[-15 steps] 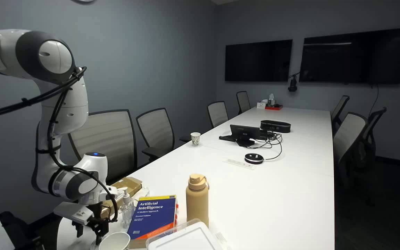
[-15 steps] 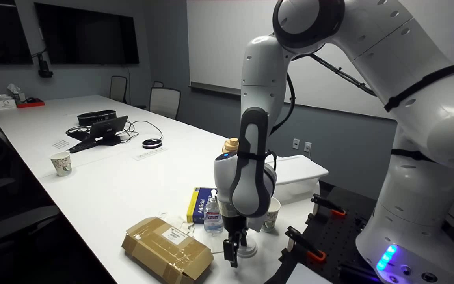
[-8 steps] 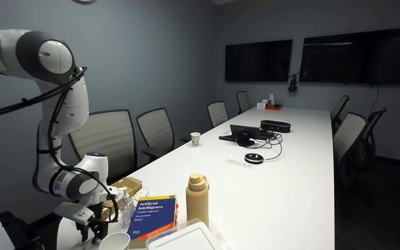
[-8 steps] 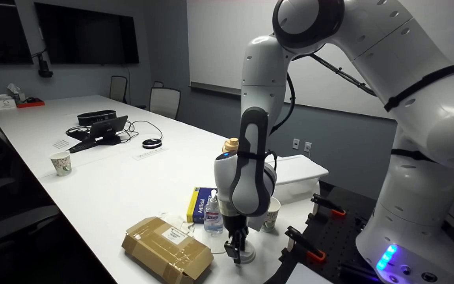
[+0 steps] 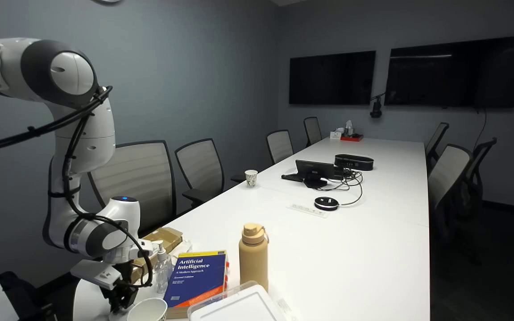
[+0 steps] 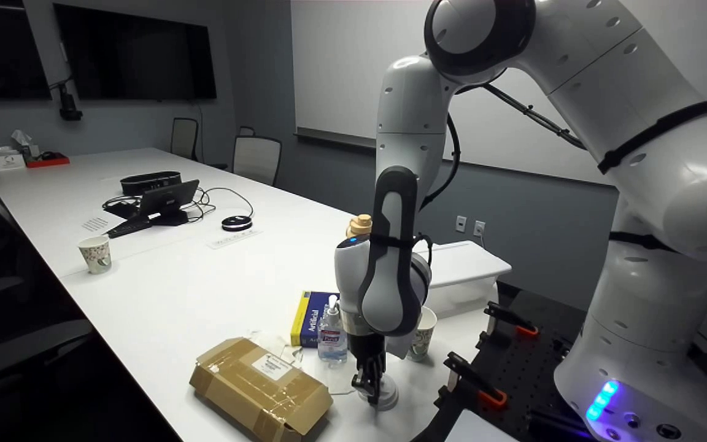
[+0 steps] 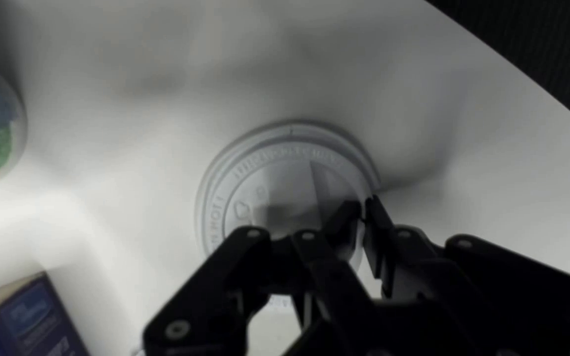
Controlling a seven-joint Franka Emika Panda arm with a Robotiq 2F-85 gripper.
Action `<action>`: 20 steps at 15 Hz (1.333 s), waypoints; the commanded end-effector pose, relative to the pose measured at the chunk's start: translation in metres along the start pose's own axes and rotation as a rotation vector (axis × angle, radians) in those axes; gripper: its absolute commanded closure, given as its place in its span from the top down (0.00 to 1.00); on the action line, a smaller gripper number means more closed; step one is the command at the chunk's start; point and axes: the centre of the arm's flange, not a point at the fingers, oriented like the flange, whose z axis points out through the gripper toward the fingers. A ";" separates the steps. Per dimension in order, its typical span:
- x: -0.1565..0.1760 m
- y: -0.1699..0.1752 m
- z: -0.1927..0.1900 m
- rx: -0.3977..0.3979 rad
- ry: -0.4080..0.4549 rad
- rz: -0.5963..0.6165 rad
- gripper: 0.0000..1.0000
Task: Pick up the white lid and put it on the paper cup
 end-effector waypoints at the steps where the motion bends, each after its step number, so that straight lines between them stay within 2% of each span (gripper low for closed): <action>1: 0.002 0.002 0.000 -0.003 -0.011 0.003 0.02; 5: 0.002 0.003 -0.019 -0.004 0.005 0.017 0.02; 10: 0.002 0.003 -0.071 0.012 0.022 0.047 0.02; 14: -0.005 0.003 -0.117 0.016 -0.001 0.092 0.02; 20: -0.035 0.013 -0.182 -0.047 0.000 0.215 0.02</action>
